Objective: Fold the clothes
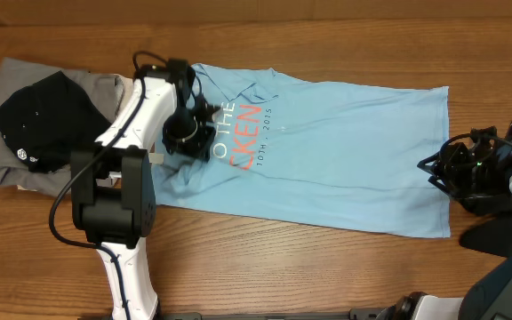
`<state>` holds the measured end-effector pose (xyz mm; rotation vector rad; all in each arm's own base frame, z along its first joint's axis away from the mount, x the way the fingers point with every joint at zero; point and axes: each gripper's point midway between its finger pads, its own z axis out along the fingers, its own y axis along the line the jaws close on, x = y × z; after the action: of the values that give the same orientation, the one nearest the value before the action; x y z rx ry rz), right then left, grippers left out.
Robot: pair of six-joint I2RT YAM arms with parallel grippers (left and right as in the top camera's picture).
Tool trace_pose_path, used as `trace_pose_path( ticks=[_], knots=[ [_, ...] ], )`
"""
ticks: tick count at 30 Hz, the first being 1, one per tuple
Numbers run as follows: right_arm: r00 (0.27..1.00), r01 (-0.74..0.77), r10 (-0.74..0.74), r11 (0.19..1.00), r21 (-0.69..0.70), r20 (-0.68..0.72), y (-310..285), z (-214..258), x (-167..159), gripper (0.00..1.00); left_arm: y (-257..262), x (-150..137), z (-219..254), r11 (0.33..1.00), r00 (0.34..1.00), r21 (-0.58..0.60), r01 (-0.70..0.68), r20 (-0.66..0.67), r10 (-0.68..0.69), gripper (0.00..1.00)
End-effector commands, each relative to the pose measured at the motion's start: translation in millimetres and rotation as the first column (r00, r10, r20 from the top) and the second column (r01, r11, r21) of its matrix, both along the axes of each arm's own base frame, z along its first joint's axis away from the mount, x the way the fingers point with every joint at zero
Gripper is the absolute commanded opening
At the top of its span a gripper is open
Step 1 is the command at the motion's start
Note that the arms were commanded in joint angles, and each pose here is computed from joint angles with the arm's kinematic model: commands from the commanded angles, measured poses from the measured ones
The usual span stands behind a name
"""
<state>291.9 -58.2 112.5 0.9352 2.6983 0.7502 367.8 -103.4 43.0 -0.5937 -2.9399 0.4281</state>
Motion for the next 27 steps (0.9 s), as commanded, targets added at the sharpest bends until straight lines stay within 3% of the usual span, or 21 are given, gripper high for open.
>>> trace_pose_path(
  ticks=[1, 10, 14, 16, 20, 21, 24, 27],
  knots=[
    [0.999, -0.010, 0.011, 1.000, -0.029, 0.030, -2, 8, 4, 0.45, -7, 24, 31, 0.999, 0.993, -0.030, 0.031, 0.118, -0.027, 0.13],
    [1.000, -0.008, 0.009, 0.999, -0.038, 0.024, -4, 7, 4, 0.45, -12, 44, 34, 0.994, 0.971, -0.042, 0.104, 0.218, -0.093, 0.13],
    [1.000, -0.008, 0.009, 0.999, -0.038, 0.024, -4, 7, 3, 0.45, -17, 39, 36, 0.992, 0.975, -0.076, 0.106, 0.202, -0.088, 0.12],
    [1.000, -0.008, 0.009, 0.999, -0.038, 0.024, -4, 7, 3, 0.45, -12, 33, 33, 0.993, 0.980, -0.049, 0.103, 0.177, -0.093, 0.19],
    [1.000, -0.008, 0.009, 0.999, -0.039, 0.025, -4, 7, 4, 0.45, -4, 31, 23, 0.995, 0.981, -0.002, 0.101, 0.166, -0.100, 0.57],
    [1.000, -0.008, 0.009, 0.999, -0.039, 0.025, -4, 7, 4, 0.45, -5, 30, 20, 0.995, 0.981, -0.009, 0.101, 0.165, -0.098, 0.63],
    [1.000, -0.009, 0.009, 0.999, -0.038, 0.023, -4, 7, 3, 0.45, -4, 27, 6, 0.995, 0.983, -0.007, 0.098, 0.158, -0.096, 0.73],
    [1.000, -0.009, 0.009, 0.999, -0.036, 0.021, -3, 7, 3, 0.45, -4, 23, -4, 0.995, 0.984, -0.009, 0.097, 0.150, -0.095, 0.75]
  ],
)
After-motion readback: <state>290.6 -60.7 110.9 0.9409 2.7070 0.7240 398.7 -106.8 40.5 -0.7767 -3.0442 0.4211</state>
